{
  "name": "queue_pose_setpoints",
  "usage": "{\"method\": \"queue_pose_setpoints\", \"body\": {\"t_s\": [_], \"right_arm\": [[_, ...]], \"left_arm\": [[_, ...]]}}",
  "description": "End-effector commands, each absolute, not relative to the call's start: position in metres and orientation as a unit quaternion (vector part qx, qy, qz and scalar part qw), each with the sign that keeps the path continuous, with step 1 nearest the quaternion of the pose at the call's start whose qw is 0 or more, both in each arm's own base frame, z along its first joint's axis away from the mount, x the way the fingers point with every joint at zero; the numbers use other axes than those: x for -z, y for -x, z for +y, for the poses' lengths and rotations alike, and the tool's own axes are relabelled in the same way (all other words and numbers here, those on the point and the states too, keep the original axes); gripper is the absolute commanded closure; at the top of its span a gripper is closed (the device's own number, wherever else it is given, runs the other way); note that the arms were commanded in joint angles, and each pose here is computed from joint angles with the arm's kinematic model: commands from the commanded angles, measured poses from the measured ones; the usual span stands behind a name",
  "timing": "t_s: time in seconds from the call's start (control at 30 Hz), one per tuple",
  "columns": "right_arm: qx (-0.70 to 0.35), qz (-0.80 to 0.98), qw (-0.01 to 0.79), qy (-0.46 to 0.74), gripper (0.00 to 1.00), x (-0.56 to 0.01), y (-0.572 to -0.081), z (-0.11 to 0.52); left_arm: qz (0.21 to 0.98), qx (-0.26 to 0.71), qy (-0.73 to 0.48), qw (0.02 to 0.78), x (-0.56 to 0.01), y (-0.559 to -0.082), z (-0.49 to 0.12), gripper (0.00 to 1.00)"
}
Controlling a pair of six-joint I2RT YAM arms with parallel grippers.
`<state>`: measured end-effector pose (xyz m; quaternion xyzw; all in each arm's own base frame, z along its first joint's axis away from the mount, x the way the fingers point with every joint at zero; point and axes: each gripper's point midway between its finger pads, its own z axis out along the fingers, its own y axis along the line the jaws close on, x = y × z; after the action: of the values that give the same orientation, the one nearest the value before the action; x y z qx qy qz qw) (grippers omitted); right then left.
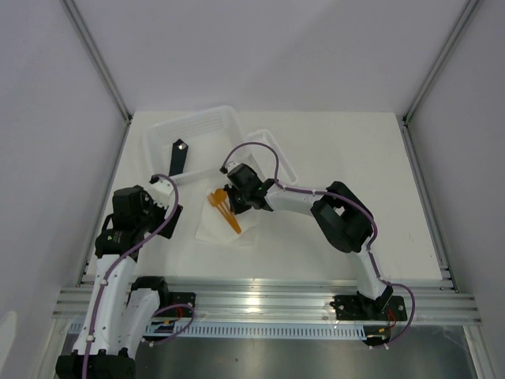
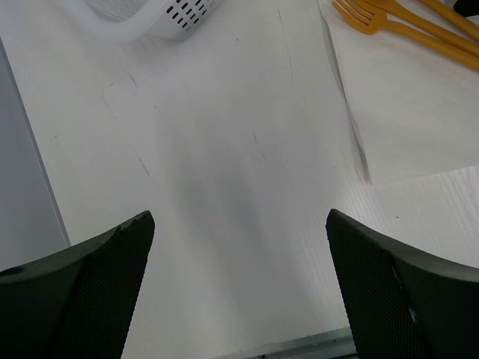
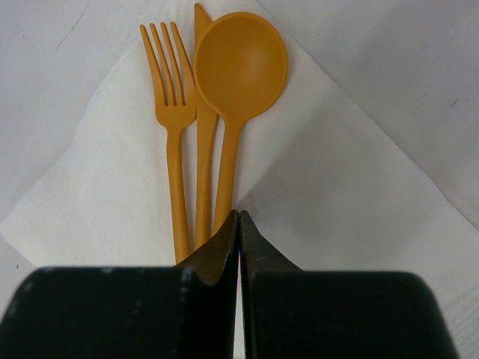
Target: Place the utensils on the paper napkin and roll it up
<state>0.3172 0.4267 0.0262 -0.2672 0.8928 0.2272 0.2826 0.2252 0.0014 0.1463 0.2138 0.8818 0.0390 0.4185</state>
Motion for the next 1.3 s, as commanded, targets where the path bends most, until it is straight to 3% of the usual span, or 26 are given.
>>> {"method": "queue_pose_setpoints", "body": {"t_s": [0.0,0.23,0.4,0.8,1.0,1.27], "right_arm": [[-0.229,0.887,0.299,0.267,1.00,-0.036,-0.321,0.428],[-0.247,0.873,0.335,0.254,1.00,-0.088,-0.327,0.423],[-0.294,0.868,0.340,0.209,1.00,-0.125,-0.314,0.404],[-0.267,0.920,0.235,0.164,1.00,-0.057,-0.230,0.315],[-0.295,0.913,0.205,0.194,1.00,-0.034,-0.202,0.324],[-0.364,0.892,0.191,0.191,1.00,-0.029,-0.199,0.351]], "left_arm": [[0.875,-0.043,-0.219,0.429,-0.151,-0.228,0.001,0.01],[0.870,-0.050,-0.243,0.427,-0.166,-0.235,0.001,0.01],[0.861,-0.040,-0.296,0.411,-0.173,-0.246,-0.016,0.15],[0.829,-0.047,-0.423,0.362,-0.116,-0.293,-0.068,0.20],[0.828,-0.050,-0.443,0.341,-0.080,-0.309,-0.079,0.22],[0.836,-0.064,-0.442,0.318,-0.054,-0.312,-0.074,0.25]]}}
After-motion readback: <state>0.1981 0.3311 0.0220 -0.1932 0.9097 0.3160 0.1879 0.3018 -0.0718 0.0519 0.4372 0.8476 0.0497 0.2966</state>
